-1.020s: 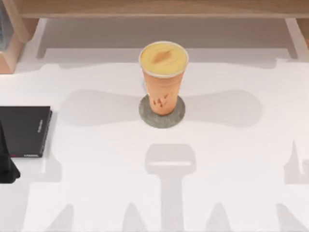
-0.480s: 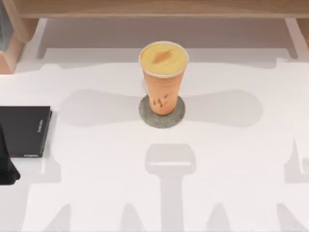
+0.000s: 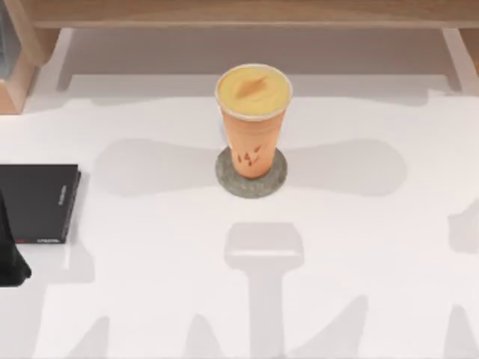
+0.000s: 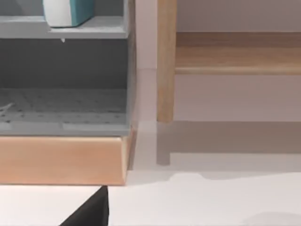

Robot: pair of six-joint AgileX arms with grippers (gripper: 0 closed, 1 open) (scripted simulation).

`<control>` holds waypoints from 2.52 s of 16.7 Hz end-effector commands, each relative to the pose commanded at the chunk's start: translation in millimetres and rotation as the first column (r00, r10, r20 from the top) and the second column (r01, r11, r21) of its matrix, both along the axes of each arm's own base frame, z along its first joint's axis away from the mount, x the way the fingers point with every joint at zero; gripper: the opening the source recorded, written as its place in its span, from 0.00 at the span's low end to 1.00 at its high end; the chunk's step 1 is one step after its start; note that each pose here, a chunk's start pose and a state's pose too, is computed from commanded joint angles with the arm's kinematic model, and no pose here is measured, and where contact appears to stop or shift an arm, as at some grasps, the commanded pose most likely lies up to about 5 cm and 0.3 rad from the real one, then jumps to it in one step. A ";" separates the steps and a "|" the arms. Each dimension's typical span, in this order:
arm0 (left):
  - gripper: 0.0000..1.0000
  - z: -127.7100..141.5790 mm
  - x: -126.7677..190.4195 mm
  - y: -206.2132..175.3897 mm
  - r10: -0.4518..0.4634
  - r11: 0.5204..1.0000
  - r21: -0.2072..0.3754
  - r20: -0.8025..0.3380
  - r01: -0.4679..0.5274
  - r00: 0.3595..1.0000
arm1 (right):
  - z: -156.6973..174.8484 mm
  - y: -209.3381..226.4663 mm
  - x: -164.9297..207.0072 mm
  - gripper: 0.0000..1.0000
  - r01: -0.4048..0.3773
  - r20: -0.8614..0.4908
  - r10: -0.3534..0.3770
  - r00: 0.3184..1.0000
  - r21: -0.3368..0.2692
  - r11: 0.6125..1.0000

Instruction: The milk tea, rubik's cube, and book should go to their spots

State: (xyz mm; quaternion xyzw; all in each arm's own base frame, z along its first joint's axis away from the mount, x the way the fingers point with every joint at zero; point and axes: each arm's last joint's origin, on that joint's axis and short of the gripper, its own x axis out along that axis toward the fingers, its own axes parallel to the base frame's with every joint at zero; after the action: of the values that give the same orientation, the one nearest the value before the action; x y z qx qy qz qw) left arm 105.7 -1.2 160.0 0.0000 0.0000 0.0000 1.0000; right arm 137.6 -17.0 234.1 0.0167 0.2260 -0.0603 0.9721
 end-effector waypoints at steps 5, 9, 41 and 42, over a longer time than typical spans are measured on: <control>1.00 0.0 0.0 0.0 0.000 1.000 0.000 0.000 0.000 1.000 | 30.3 -28.2 67.9 1.00 0.115 -0.408 -0.084 0.909 0.052 0.992; 1.00 0.0 0.0 0.0 0.000 1.000 0.000 0.000 0.000 1.000 | 22.8 -62.3 130.3 1.00 0.214 -0.675 -0.102 0.731 0.085 0.973; 1.00 0.0 0.0 0.0 0.000 1.000 0.000 0.000 0.000 1.000 | -80.3 -111.5 193.7 0.55 0.338 -0.891 -0.058 0.451 0.110 0.935; 1.00 0.0 0.0 0.0 0.000 1.000 0.000 0.000 0.000 1.000 | -80.3 -111.5 193.7 0.47 0.338 -0.891 -0.058 0.451 0.110 0.935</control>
State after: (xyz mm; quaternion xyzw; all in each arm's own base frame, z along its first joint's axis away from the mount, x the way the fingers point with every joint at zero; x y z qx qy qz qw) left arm 105.7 -1.2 160.0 0.0000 0.0000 0.0000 1.0000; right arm 331.4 -128.5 153.8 0.1431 0.6926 -0.1429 0.6925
